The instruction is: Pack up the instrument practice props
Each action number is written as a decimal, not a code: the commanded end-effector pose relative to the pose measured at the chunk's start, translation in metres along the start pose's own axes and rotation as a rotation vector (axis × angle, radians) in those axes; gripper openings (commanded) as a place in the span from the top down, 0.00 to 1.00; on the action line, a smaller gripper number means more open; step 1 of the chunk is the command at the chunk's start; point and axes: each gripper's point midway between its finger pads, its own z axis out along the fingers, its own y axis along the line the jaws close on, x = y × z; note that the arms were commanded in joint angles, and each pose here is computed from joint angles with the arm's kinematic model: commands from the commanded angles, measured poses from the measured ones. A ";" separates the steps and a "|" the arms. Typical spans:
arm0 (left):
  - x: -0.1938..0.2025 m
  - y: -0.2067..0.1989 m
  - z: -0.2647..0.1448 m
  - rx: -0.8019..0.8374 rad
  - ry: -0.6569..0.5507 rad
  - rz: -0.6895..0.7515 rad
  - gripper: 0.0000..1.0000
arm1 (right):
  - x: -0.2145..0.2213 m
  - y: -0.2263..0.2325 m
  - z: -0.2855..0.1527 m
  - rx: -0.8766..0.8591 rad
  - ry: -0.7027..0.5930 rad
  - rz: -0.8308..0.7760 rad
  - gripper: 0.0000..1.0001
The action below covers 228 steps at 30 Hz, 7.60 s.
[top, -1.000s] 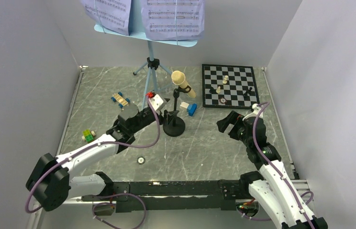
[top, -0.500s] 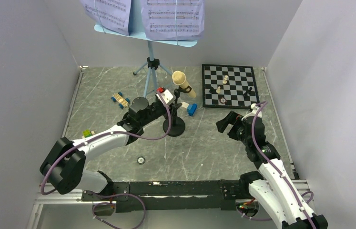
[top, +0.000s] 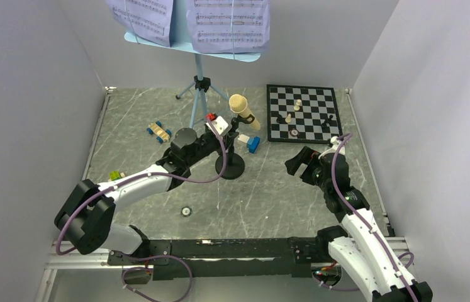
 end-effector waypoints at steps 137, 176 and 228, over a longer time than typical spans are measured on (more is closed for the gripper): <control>-0.049 -0.044 -0.078 -0.125 -0.061 -0.134 1.00 | 0.109 0.192 -0.004 -0.583 0.225 -0.203 0.18; -0.030 -0.050 -0.065 -0.116 -0.012 -0.151 0.97 | 0.106 0.172 -0.012 -0.530 0.196 -0.220 0.12; 0.002 -0.039 -0.087 -0.416 0.109 -0.188 1.00 | 0.131 0.212 0.026 -0.578 0.145 -0.419 1.00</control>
